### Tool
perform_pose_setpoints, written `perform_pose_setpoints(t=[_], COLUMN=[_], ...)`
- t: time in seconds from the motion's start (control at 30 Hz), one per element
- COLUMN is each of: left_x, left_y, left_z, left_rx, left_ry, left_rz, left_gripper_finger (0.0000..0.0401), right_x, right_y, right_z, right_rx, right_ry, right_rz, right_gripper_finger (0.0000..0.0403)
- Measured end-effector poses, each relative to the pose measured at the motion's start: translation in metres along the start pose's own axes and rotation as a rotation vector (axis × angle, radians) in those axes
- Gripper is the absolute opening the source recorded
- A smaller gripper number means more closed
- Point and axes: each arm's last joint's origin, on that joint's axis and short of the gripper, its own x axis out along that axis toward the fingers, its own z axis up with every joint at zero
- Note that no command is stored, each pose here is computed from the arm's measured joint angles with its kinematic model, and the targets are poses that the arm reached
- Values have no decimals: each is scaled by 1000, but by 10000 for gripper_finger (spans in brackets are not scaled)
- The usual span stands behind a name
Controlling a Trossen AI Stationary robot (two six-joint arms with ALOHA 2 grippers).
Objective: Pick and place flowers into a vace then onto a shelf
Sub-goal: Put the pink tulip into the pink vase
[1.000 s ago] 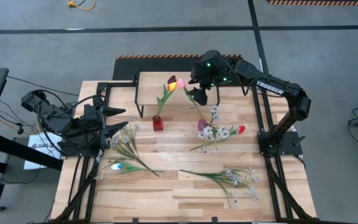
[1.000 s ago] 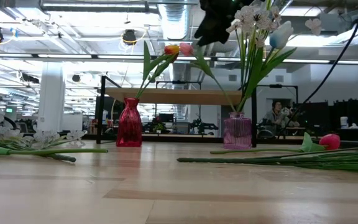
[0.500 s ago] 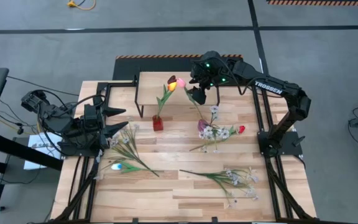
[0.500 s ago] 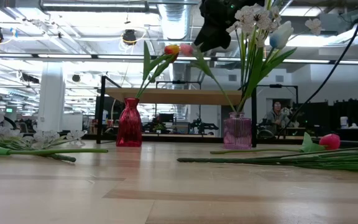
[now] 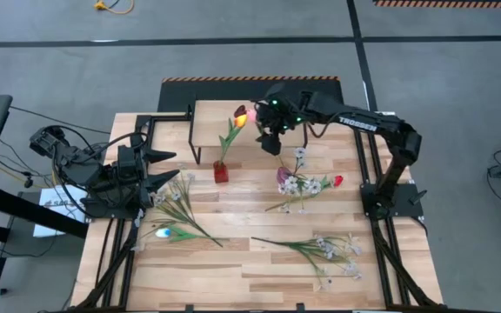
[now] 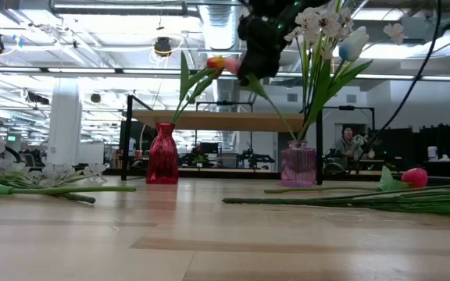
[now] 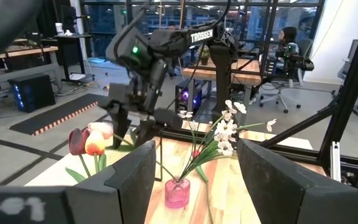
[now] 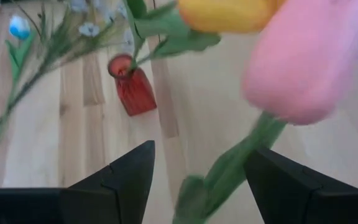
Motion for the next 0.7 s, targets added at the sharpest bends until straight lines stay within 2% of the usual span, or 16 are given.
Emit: perform_pose_setpoints(t=[0.2, 0.33, 0.43, 0.7], left_x=[0, 0, 0, 0], left_y=[0, 0, 0, 0], left_z=[0, 0, 0, 0], left_rx=[0, 0, 0, -1], left_ry=[0, 0, 0, 0], left_rz=[0, 0, 1, 1], left_gripper_finger=[218, 218, 218, 218], right_x=[4, 3, -2, -10], right_y=[-4, -5, -6, -3], right_z=[-2, -2, -1, -5], right_rx=[3, 4, 5, -11], right_ry=[17, 16, 8, 56], right_rz=[-19, -34, -53, -50], right_gripper_finger=[216, 189, 154, 27])
